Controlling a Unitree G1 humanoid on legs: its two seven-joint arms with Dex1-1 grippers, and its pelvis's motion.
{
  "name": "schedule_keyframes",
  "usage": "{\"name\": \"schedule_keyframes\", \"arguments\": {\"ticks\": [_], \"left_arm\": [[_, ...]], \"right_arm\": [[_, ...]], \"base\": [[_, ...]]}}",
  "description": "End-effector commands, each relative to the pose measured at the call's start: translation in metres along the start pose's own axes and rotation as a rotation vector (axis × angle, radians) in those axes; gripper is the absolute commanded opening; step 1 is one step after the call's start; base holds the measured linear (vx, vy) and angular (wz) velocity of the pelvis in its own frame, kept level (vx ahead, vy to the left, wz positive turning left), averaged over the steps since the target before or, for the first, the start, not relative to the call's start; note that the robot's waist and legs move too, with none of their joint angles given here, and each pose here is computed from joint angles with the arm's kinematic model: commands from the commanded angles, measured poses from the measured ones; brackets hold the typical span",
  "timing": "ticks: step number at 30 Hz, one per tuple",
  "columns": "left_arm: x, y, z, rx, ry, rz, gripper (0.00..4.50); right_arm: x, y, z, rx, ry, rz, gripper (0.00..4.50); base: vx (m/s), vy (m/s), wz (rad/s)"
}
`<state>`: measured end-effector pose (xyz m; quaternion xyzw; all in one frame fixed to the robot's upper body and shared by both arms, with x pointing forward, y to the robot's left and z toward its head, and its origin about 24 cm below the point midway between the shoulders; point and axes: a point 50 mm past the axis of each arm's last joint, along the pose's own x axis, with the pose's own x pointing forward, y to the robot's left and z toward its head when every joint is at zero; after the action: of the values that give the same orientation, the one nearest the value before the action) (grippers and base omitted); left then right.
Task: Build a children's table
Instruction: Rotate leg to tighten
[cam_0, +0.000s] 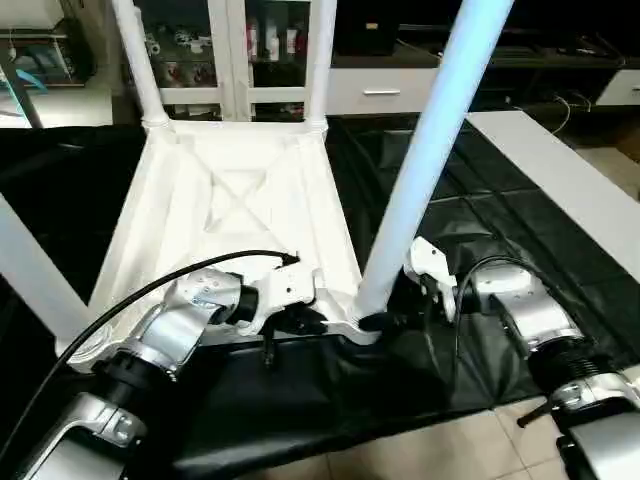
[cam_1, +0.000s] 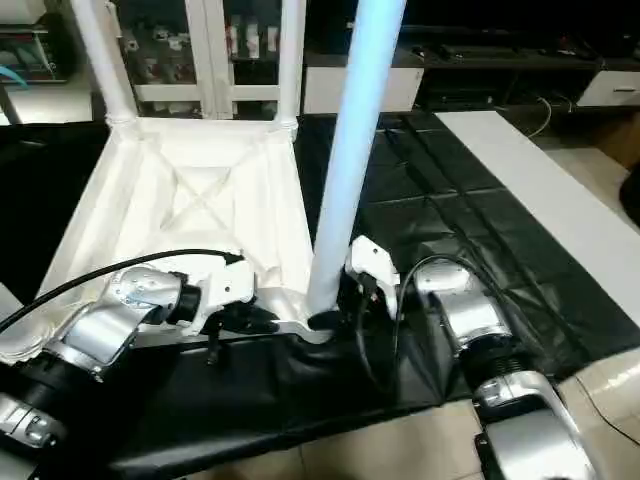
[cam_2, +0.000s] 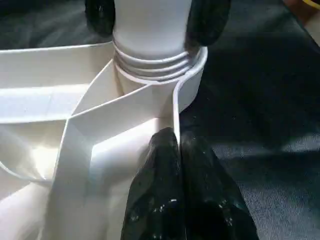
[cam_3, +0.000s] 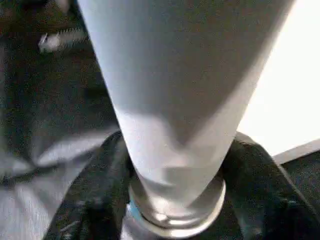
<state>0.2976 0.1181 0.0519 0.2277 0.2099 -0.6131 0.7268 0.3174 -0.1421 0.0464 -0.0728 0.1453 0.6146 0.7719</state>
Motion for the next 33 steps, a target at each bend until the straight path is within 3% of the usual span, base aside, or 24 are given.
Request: {"name": "schedule_keyframes", "arguments": {"ticks": [1,3,9,11,13,16,21,27,28,33], "left_arm": [[0.027,-0.01,-0.007,-0.079,0.016,0.005,0.0],[0.032,-0.002,-0.002,-0.107,0.006,0.089,0.0],[0.035,0.003,0.001,-0.127,0.003,0.145,0.0],[0.053,0.031,0.025,-0.226,-0.027,0.466,0.0],[0.063,0.043,0.041,-0.272,-0.049,0.64,0.0],[0.064,0.047,0.047,-0.247,-0.071,0.71,0.0],[0.063,0.047,0.048,-0.225,-0.077,0.71,0.0],[0.055,0.048,0.035,-0.191,-0.038,0.693,0.0],[0.055,0.049,0.033,-0.189,-0.032,0.694,0.0],[0.051,0.046,0.026,-0.168,-0.031,0.657,0.0]], "right_arm": [[0.003,-0.013,0.0,0.072,-0.041,-0.24,2.22],[0.011,-0.017,0.0,0.109,-0.055,-0.339,2.16],[0.017,-0.019,0.0,0.138,-0.06,-0.41,2.09],[0.042,-0.03,0.0,0.216,-0.039,-0.765,2.09],[0.057,-0.031,0.004,0.261,-0.046,-0.94,2.08],[0.066,-0.03,0.013,0.241,-0.099,-1.002,2.05],[0.067,-0.029,0.015,0.26,-0.129,-0.994,2.04],[0.053,-0.028,0.02,0.288,-0.281,-0.805,2.04],[0.05,-0.028,0.021,0.297,-0.3,-0.8,2.56],[0.028,-0.029,0.024,0.262,-0.362,-0.791,2.78]], "base": [[0.0,0.0,0.0],[-0.026,0.002,-0.02],[-0.018,0.002,-0.02],[0.0,0.0,0.0],[-0.051,0.014,-0.06],[0.0,0.0,0.0],[0.042,-0.014,0.03],[0.008,-0.004,0.0],[0.0,0.0,0.0],[0.0,0.0,0.0]]}}
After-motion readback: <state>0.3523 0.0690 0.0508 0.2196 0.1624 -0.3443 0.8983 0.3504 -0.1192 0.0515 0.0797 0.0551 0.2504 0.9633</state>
